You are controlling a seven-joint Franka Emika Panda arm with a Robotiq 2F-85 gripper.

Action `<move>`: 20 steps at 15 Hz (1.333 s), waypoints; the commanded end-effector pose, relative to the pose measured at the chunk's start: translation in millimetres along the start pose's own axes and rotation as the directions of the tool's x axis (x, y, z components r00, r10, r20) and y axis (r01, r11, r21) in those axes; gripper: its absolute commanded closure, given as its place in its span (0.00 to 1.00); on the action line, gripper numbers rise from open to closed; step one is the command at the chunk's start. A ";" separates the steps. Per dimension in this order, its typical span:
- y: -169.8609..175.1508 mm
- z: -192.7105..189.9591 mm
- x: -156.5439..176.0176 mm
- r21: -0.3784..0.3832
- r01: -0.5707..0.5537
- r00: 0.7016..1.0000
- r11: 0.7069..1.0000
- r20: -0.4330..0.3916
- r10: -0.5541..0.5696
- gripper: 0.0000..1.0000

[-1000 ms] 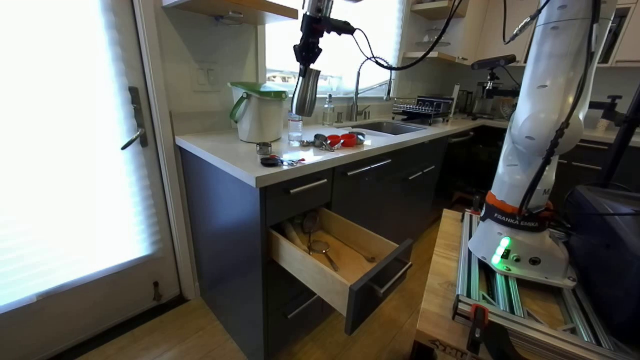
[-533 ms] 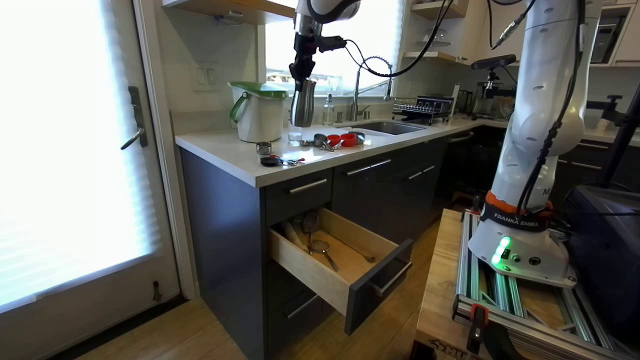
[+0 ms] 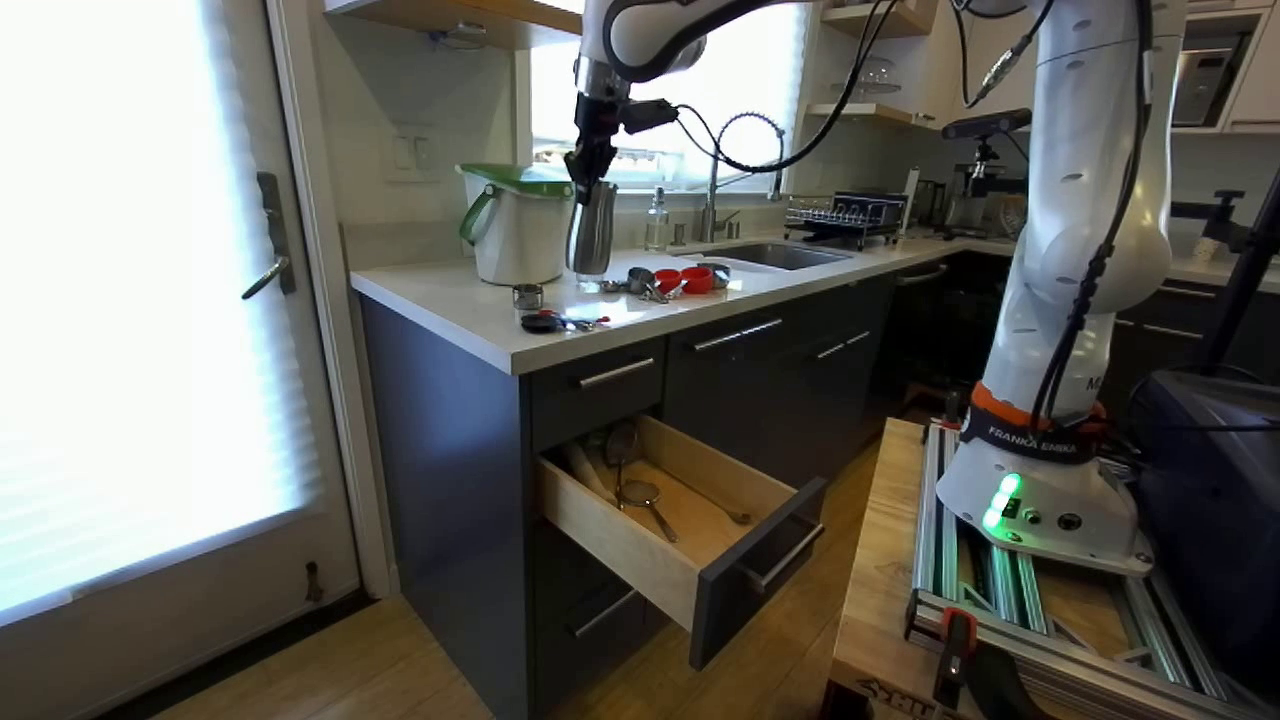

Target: Put the silver tin in an upright position

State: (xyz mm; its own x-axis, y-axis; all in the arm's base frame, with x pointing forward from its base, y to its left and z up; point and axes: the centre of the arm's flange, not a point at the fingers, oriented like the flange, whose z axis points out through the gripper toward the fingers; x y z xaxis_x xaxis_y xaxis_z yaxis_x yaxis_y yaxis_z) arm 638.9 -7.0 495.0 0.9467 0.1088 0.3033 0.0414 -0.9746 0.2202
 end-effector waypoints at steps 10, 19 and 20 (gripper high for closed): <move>-11.5 37.6 -29.0 -0.009 0.029 0.999 1.000 -0.025 -0.029 0.99; -16.4 40.0 -32.0 0.004 0.060 0.998 0.998 -0.006 -0.060 0.78; -16.1 39.2 -31.5 0.004 0.061 0.998 0.998 -0.007 -0.061 0.67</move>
State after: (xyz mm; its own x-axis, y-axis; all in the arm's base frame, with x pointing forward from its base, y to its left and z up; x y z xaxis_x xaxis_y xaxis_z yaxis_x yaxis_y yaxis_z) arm 629.7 -2.1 442.9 0.9459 0.1455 0.2899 0.0831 -0.9726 0.2171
